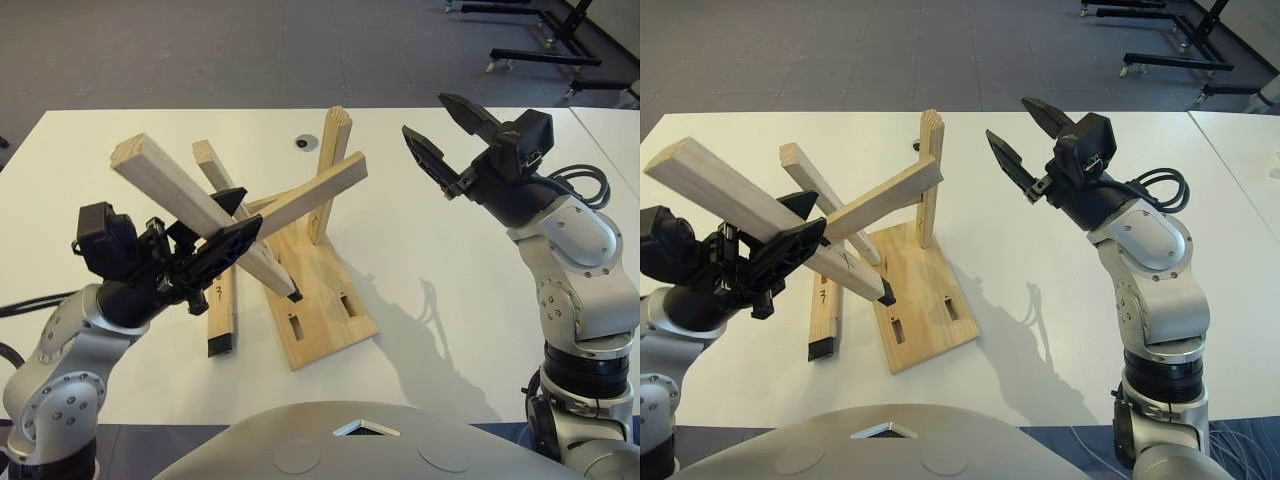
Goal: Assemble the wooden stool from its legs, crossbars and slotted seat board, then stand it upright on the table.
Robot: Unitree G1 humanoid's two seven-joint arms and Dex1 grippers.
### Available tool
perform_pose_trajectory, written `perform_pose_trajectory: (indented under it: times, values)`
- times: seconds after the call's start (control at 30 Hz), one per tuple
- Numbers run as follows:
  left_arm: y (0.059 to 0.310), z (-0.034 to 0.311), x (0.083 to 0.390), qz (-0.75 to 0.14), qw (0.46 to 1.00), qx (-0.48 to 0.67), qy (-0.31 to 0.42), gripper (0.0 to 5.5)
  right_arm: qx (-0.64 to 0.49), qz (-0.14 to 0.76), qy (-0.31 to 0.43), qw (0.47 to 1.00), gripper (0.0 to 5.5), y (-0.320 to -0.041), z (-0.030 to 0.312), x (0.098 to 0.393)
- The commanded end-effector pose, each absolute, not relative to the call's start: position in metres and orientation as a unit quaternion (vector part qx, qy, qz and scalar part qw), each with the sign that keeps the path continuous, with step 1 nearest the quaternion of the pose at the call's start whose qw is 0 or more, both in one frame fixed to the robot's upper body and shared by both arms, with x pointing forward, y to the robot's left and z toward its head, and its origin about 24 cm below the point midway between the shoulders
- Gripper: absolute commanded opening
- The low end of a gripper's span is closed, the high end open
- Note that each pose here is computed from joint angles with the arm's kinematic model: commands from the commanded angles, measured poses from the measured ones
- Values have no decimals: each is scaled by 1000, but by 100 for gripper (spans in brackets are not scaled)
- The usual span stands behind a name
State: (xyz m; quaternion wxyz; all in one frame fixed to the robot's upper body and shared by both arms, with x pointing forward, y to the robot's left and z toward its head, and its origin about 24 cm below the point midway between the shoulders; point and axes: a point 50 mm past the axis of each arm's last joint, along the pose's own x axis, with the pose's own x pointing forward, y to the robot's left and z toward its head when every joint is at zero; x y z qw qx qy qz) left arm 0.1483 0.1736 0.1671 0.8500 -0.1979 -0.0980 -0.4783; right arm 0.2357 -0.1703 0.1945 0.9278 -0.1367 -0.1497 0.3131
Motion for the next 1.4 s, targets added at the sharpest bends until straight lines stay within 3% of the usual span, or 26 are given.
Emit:
perform_pose_trajectory:
  times: [0.03, 0.5, 1.4]
  values:
    - [172, 167, 142, -475, 849, -207, -108, 205, -133, 322, -138, 927, 275, -169, 193, 235]
    - [165, 138, 131, -529, 835, -142, -55, 205, -133, 335, -132, 923, 275, -160, 189, 236]
    - [161, 105, 136, -498, 856, -139, -25, 205, -139, 339, -124, 922, 275, -160, 187, 238]
